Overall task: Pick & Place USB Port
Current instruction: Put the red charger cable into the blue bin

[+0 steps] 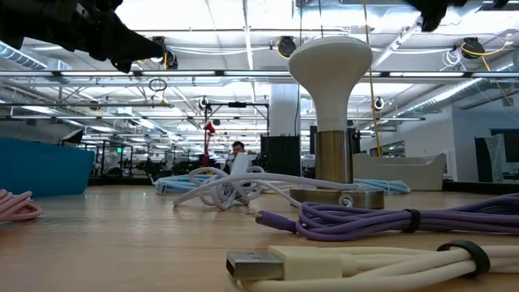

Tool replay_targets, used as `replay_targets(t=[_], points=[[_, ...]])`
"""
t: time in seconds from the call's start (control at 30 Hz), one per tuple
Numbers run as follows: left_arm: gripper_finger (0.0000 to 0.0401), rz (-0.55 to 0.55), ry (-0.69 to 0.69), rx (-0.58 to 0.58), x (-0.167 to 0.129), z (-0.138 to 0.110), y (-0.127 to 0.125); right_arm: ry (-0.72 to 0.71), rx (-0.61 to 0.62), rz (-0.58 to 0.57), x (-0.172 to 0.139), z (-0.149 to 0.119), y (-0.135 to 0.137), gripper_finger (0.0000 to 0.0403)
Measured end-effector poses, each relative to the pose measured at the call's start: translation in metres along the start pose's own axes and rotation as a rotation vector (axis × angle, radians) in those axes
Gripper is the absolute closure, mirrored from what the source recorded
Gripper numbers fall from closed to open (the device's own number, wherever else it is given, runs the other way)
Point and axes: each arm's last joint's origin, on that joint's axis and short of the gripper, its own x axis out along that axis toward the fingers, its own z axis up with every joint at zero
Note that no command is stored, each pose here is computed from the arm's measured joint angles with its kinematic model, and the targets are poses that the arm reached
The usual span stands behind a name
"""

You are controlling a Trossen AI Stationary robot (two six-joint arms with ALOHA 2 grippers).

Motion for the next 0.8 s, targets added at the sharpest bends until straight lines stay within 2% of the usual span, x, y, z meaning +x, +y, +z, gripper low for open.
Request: replay_targets(t=[0.17,0.33,0.5,0.63,0.8], points=[[0.038,0.0,0.0,-0.013,0.0,0.0,0.0,-0.024,0.104,0.242,-0.007,0.002,0.013,0.0261],[0.038,-0.003,0.0,-0.023,0.0,0.0,0.0,0.05,0.124,0.432,-0.012,-0.01,0.028,0.0263],[0.038,-0.005,0.0,-0.025,0.0,0.0,0.0,0.214,0.195,0.498,-0.019,-0.027,0.045,0.0261],[0.038,-0.005,0.004,-0.019,0.0,0.0,0.0,0.415,0.225,0.546,-0.021,-0.031,0.075,0.0252],[0.038,-0.006,0.008,-0.018,0.0,-0.001,0.0,0.691,0.135,0.518,-0.019,-0.022,0.126,0.0248]])
